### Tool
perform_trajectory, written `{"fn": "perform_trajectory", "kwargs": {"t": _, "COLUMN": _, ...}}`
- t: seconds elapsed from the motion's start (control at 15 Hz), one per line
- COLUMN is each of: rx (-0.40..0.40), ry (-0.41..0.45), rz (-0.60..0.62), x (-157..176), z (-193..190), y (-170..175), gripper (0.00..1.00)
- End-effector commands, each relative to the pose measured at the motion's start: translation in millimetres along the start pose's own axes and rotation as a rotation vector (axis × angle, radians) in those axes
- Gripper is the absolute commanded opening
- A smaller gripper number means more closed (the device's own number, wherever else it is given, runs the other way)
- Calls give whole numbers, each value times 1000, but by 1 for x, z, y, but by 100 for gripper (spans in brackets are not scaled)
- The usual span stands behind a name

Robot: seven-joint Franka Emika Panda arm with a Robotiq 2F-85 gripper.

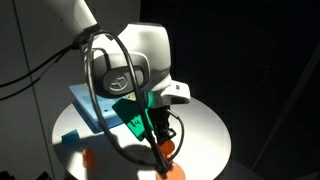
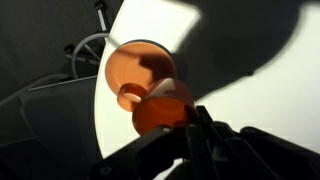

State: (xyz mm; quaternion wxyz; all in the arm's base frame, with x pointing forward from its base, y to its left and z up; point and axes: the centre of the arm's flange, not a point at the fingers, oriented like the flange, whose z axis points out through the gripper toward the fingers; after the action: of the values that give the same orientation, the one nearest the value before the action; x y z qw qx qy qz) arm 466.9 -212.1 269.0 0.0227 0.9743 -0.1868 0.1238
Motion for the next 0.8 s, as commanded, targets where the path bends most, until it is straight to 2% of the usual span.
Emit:
{"fn": "perform_trajectory", "kwargs": {"t": 0.0, "rx": 18, "ry": 1, "rz": 38, "x": -13, "z": 1, "y": 12, "gripper": 2}}
{"fn": "perform_trajectory", "kwargs": {"t": 0.73, "rx": 40, "ry": 10, "rz": 91, "x": -2, "z": 2, "y": 31, "gripper": 2}}
